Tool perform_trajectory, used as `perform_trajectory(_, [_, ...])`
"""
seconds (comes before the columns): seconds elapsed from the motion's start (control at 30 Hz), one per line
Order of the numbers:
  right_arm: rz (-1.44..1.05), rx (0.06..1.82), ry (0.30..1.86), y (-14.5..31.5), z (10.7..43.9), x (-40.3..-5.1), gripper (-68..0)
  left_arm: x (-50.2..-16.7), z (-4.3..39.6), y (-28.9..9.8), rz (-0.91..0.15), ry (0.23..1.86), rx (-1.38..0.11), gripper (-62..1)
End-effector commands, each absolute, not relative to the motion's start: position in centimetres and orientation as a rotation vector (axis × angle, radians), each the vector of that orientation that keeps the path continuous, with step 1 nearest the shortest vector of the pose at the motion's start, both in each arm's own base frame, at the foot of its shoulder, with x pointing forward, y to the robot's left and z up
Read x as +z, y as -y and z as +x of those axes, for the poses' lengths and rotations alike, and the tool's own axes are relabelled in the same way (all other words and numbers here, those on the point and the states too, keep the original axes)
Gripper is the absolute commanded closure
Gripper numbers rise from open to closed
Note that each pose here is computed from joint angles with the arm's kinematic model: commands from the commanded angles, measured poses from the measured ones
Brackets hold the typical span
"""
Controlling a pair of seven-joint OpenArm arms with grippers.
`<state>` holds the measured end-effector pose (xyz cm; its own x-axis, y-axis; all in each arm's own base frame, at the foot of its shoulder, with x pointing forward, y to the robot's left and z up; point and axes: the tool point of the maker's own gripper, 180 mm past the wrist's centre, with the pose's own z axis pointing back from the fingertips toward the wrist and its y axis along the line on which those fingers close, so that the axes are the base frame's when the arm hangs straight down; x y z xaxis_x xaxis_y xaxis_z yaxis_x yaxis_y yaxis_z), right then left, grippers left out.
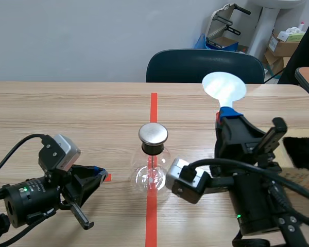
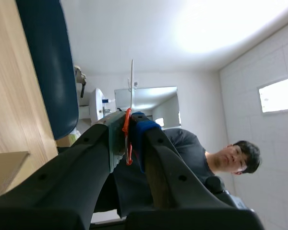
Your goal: Do the electroscope experiment
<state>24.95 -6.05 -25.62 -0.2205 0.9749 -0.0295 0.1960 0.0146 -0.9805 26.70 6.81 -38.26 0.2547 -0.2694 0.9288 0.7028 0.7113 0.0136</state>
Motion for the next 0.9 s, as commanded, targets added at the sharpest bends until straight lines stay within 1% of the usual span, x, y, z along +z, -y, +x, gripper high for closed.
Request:
perform_trajectory(0.0, [-1.275,1.221,1.561,6.4,25.0,-24.7,-1.8,-37.5,27.3,-5.9,-0.468,1.173,-0.689,-3.4])
perform_trajectory(0.17, [-1.255,1.210,1.528,6.2,24.9,-25.8,-1.8,-38.8,27.1,-4.7,-0.474,1.164,-0.730,-3.3])
perform_trajectory(0.37, [-1.246,1.201,1.510,6.1,25.0,-26.0,-1.8,-39.0,26.7,-3.8,-0.490,1.168,-0.762,-3.4])
perform_trajectory(0.47, [-1.237,1.227,1.477,6.1,25.1,-26.6,-1.8,-38.8,26.8,-3.6,-0.497,1.175,-0.766,-3.4])
perform_trajectory(0.63, [-1.237,1.228,1.476,6.1,25.1,-26.6,-1.8,-38.3,26.8,-3.3,-0.522,1.181,-0.776,-3.4])
perform_trajectory(0.87, [-1.235,1.234,1.470,6.1,25.1,-26.8,-1.8,-36.8,27.2,-2.7,-0.549,1.242,-0.771,-3.4])
